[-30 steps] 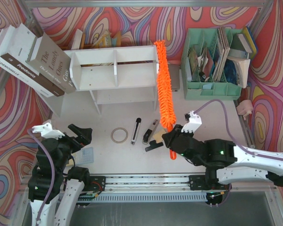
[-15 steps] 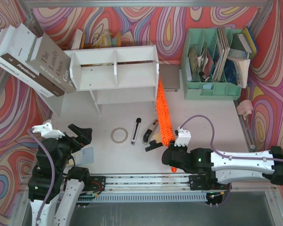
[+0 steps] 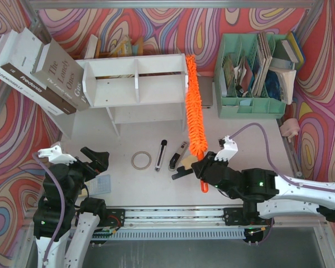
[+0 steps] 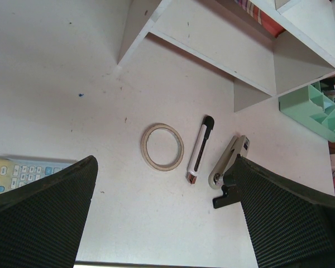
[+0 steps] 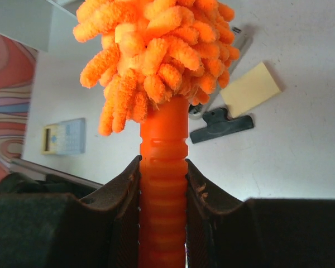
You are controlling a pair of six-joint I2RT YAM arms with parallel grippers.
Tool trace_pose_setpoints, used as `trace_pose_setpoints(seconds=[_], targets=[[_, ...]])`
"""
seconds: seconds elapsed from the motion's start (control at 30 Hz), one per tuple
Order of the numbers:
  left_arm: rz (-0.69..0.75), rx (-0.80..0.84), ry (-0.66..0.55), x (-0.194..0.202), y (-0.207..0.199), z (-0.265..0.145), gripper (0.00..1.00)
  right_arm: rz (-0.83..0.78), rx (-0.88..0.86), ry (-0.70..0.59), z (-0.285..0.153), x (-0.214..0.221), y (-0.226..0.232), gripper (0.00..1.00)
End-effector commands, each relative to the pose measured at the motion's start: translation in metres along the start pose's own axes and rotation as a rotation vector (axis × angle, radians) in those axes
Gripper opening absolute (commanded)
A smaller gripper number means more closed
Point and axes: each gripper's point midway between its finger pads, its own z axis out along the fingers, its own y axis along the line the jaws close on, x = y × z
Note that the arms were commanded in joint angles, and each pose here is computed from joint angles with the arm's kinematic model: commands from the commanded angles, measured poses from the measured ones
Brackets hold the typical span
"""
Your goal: Dust the bookshelf with a duster
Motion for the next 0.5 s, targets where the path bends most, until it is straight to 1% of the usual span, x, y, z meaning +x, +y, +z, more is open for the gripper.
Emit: trace_pose_setpoints(seconds=[0.0, 0.1, 0.2, 0.27, 0.47], targets=[[-0.011, -0.011, -0.010, 0.000, 0.003, 0.002, 0.98, -0.054, 0.075, 0.042, 0.019, 0.034, -0.025, 0.00], [-0.011, -0.012, -0.013, -0.001, 0.003, 0.002, 0.98, -0.051, 0.114, 0.101, 0.031, 0.066, -0.043, 0.00], [-0.011, -0.013, -0.009, 0.000, 0.003, 0.003, 0.98, -0.050, 0.135, 0.118, 0.036, 0.077, -0.048, 0.00], [-0.009, -0.016, -0.004, 0.000, 0.003, 0.004, 0.98, -0.061, 0.130, 0.097, 0.034, 0.068, -0.042, 0.00], [-0.010, -0.015, -0.004, 0.000, 0.003, 0.004, 0.98, -0.075, 0.053, -0.004, 0.014, 0.011, -0.005, 0.00]])
